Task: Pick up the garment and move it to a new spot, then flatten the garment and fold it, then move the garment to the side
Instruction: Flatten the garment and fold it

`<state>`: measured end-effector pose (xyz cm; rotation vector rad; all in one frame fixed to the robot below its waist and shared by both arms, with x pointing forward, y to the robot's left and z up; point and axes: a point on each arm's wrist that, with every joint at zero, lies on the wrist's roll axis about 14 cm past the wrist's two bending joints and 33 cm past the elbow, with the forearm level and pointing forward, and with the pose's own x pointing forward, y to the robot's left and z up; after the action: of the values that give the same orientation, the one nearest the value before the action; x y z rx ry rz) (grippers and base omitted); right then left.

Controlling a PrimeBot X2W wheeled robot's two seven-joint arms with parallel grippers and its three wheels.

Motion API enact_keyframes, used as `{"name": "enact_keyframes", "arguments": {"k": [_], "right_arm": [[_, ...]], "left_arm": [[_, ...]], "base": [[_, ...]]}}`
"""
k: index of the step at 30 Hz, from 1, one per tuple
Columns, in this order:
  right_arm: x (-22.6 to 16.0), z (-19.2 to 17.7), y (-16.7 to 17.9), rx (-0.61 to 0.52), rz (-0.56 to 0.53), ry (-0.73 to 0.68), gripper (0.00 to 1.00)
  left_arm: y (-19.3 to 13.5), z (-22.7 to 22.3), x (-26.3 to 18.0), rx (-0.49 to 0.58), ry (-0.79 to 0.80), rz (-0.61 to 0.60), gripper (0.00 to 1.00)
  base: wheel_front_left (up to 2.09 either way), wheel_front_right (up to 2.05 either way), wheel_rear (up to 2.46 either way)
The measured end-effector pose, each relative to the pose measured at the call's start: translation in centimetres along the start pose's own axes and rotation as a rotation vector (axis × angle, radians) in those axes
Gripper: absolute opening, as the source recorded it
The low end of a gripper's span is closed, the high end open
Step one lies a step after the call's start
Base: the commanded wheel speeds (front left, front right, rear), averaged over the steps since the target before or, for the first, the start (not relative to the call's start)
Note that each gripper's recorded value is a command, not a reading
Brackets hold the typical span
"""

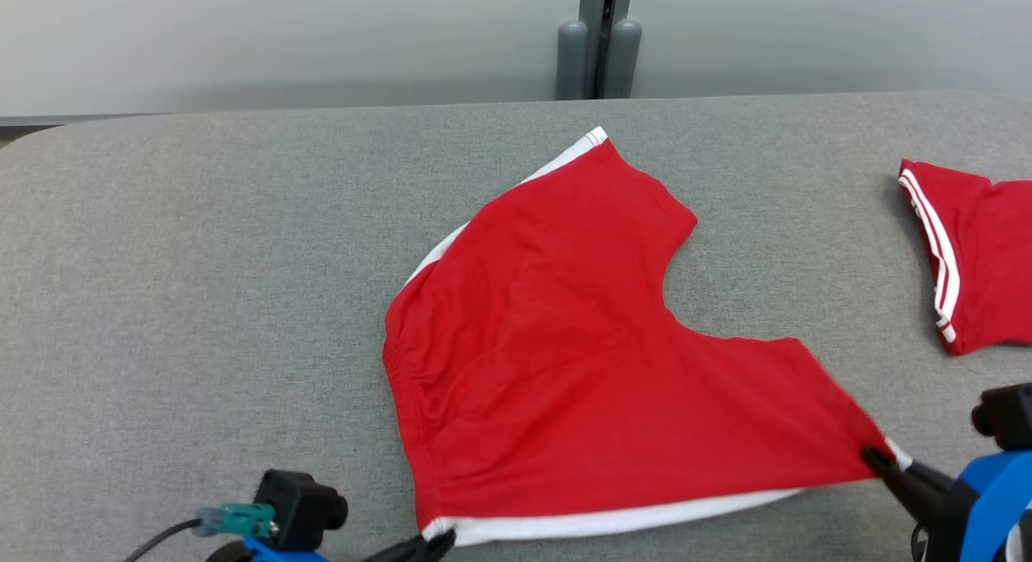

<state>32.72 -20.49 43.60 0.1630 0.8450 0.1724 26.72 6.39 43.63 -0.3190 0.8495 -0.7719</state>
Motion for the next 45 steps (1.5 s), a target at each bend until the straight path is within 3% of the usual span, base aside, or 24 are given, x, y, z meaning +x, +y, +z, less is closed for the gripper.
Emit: {"name": "enact_keyframes", "arguments": {"k": [8,17,24,34,41,42,43,45], "right_arm": [[0.0,7.8,1.5,-0.078,0.017,-0.190,0.00],[6.4,14.8,4.6,-0.128,0.115,-0.218,0.00],[12.3,18.2,6.4,-0.136,0.146,-0.200,0.00],[19.0,20.0,10.2,-0.137,0.220,-0.196,0.00],[21.4,19.6,11.4,-0.128,0.235,-0.177,0.00],[21.6,19.6,11.5,-0.129,0.236,-0.181,0.62],[21.7,19.7,11.5,-0.126,0.236,-0.185,1.00],[21.8,19.9,11.7,-0.116,0.242,-0.201,1.00]], "left_arm": [[0.9,4.3,-0.1,0.026,-0.114,0.024,0.00],[4.9,9.8,2.4,-0.052,-0.252,0.082,0.00],[8.7,11.7,4.4,-0.139,-0.299,0.136,0.00],[14.3,11.8,5.6,-0.217,-0.320,0.264,0.00],[15.8,11.6,5.4,-0.234,-0.331,0.301,0.00],[16.0,11.7,5.4,-0.235,-0.336,0.304,0.51],[16.0,11.8,5.4,-0.240,-0.351,0.306,1.00],[16.1,11.9,5.4,-0.245,-0.364,0.312,1.00]], "base": [[0.00,0.00,0.00],[0.00,0.00,0.00],[0.00,0.00,0.00],[0.00,0.00,0.00],[0.00,0.00,0.00],[0.00,0.00,0.00],[0.00,0.00,0.00],[0.00,0.00,0.00]]}}
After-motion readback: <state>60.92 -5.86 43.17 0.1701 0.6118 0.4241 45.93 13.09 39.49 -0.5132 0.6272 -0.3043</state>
